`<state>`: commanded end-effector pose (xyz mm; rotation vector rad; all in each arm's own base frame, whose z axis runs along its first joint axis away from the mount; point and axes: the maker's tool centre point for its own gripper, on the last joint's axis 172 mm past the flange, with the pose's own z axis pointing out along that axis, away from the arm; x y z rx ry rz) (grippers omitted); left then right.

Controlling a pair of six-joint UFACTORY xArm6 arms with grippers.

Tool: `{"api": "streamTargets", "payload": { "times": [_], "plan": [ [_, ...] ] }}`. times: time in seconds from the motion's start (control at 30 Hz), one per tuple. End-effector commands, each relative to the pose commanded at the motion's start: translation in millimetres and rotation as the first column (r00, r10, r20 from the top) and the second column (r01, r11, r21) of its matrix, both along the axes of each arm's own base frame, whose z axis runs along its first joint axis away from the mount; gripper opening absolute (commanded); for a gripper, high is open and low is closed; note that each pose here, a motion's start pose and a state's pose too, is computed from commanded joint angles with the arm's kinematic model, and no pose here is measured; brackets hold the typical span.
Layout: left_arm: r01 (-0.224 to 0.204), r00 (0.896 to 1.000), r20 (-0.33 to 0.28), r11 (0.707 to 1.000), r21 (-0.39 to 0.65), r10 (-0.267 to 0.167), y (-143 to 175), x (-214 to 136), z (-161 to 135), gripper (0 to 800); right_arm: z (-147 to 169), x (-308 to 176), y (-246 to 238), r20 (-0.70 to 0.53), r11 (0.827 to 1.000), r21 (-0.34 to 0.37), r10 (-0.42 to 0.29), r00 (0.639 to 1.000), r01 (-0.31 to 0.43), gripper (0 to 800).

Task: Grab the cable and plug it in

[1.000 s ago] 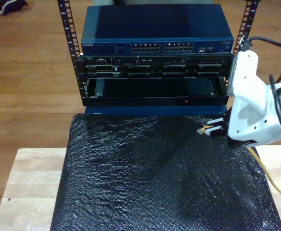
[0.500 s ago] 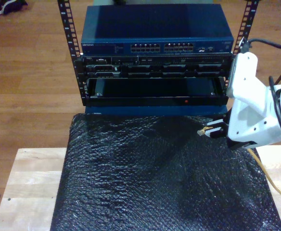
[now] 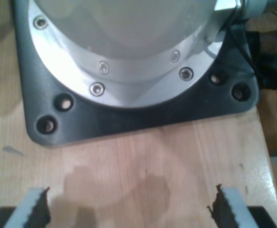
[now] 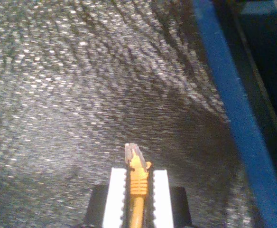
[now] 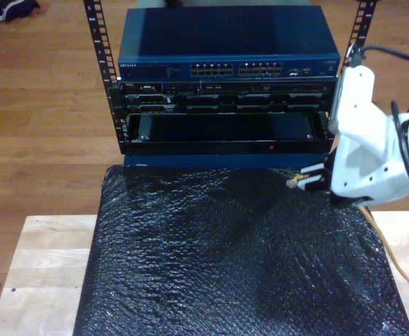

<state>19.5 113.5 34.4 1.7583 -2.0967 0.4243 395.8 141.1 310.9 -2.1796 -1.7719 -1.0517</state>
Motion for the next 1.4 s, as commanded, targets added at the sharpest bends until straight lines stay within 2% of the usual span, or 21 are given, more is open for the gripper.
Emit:
{"api": "streamTargets", "payload": {
  "times": [0.27,0.4,0.53,0.63,0.73,1.07,1.3,1.4],
  "plan": [
    [0.0,1.0,0.0,1.0,-0.002,0.0,0,0,0,800,8,17,-13,0.073,0.998,-0.037,-0.038,0.997,0.041,0],
    [0.0,1.0,0.0,1.0,-0.002,0.0,0,0,0,800,6,27,-18,0.106,0.996,-0.082,-0.037,0.994,0.046,0],
    [0.0,1.0,0.0,1.0,-0.002,0.0,0,0,0,800,-6,35,8,0.142,0.991,-0.136,0.025,0.989,-0.005,0],
    [0.0,1.0,0.0,1.0,-0.002,0.0,0,0,0,800,-26,40,20,0.166,0.979,-0.199,0.069,0.984,-0.035,0],
    [0.0,1.0,0.0,1.0,-0.002,0.0,0,0,0,800,-43,55,16,0.201,0.969,-0.247,0.063,0.978,-0.012,0],
    [0.0,1.0,0.0,1.0,-0.002,0.0,0,0,0,800,-22,98,24,0.276,0.957,-0.291,0.085,0.957,-0.001,0],
    [0.0,1.0,0.0,1.0,-0.002,0.0,0,0,0,800,2,128,11,0.394,0.93,-0.365,0.114,0.912,0.041,0],
    [0.0,1.0,0.0,1.0,-0.002,0.0,0,0,0,800,-3,135,0,0.403,0.918,-0.392,0.117,0.908,0.056,0]
  ]
}}
